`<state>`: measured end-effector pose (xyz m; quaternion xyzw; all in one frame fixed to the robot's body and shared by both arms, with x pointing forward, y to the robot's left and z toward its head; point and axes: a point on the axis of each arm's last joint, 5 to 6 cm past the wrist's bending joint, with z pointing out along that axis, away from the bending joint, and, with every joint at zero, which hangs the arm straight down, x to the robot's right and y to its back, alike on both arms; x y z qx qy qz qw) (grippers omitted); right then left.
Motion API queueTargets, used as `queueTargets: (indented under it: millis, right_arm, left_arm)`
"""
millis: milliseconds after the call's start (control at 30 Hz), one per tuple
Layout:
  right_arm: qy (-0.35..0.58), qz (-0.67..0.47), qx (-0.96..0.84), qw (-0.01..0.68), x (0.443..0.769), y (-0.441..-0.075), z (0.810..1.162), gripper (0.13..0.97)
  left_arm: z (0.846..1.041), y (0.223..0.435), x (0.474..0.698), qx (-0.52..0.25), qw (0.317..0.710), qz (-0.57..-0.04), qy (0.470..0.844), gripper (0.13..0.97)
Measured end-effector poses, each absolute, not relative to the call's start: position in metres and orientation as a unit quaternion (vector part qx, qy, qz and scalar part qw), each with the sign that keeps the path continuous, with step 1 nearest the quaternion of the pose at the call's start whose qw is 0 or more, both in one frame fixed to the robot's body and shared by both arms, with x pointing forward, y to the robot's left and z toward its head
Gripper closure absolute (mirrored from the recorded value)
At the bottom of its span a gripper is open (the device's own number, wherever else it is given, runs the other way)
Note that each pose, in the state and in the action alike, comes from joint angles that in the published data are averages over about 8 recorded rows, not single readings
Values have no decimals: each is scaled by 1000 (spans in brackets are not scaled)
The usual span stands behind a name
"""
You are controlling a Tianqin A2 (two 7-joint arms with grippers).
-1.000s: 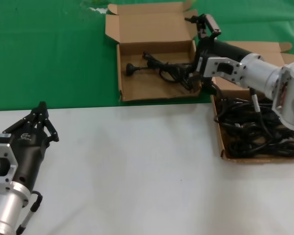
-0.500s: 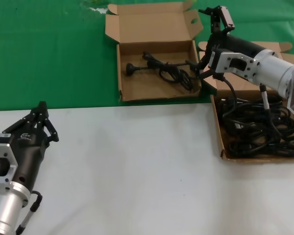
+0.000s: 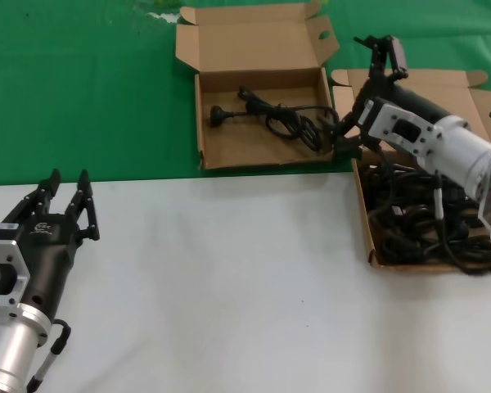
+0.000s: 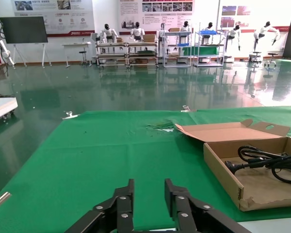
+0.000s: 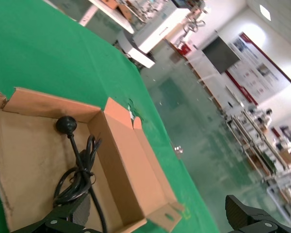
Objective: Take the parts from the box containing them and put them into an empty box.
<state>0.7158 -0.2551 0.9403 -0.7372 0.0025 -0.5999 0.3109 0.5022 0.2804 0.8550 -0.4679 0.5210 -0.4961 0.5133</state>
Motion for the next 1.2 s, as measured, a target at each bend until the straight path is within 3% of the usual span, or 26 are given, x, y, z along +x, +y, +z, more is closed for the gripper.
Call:
queueTargets:
  millis: [200,500,767,900,1200]
  right_arm:
    - [52,-596,-730,331,701,-257,925,130]
    - [126,-588,-714,359,676,-260,903,130]
    - [190,-579,-694,384,652,-264,888,130]
    - [221,-574,-682,396,639,-265,881,130]
    - [288,-562,-650,422,609,-269,869,130]
  left_arm:
    - [855,280,502,-468,513,-496,521,789]
    - [855,280,502,-468,513,-496,521,606]
    - [855,280,502,-468,513,-496,521,392]
    - [855,280,502,-468,513,-496,521,392]
    - [855,280,502,-468,513,-496,521,239]
